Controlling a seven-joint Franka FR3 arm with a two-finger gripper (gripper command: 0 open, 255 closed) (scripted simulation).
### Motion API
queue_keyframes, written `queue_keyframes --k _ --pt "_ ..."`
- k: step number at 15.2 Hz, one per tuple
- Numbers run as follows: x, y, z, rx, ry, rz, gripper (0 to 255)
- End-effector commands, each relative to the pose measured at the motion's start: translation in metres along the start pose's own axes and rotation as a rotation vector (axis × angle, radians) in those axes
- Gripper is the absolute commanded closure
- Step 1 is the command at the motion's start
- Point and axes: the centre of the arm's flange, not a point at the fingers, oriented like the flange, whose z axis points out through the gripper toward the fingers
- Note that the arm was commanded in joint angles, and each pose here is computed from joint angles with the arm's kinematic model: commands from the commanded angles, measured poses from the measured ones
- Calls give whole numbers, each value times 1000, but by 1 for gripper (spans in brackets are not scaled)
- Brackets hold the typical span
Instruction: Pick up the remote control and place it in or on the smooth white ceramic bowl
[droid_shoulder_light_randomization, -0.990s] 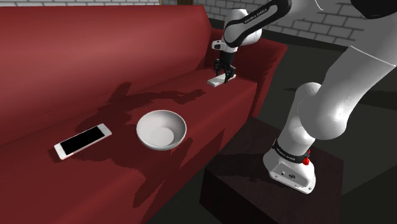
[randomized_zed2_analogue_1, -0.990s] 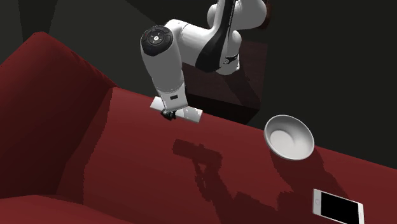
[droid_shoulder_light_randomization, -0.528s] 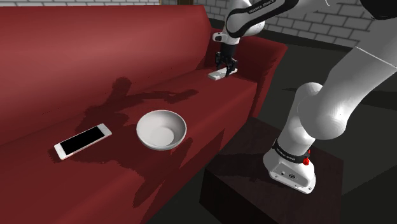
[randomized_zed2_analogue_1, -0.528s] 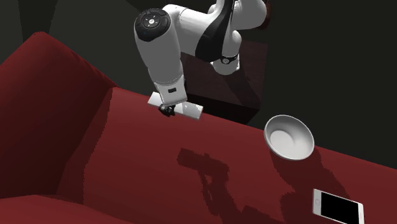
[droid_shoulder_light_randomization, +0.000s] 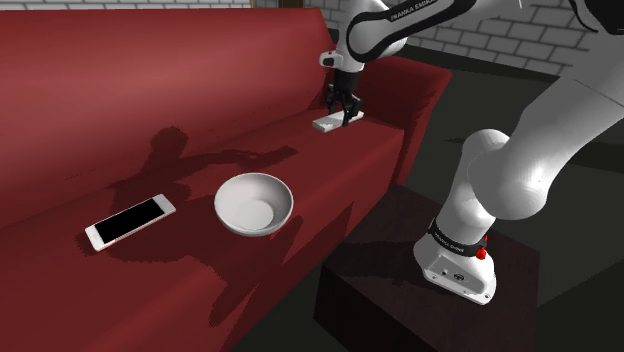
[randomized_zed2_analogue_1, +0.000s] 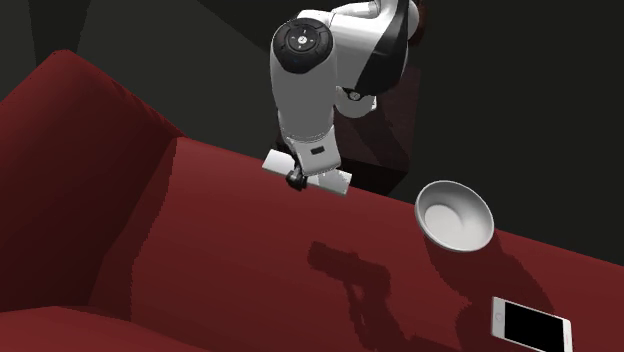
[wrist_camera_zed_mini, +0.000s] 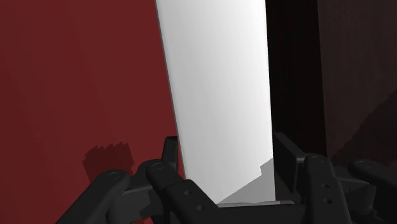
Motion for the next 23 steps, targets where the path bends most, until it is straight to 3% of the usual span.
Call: queue_keyframes --k 1,23 --pt "26 -8 -2 -1 0 2 255" --pt "308 -75 2 -1 0 2 255"
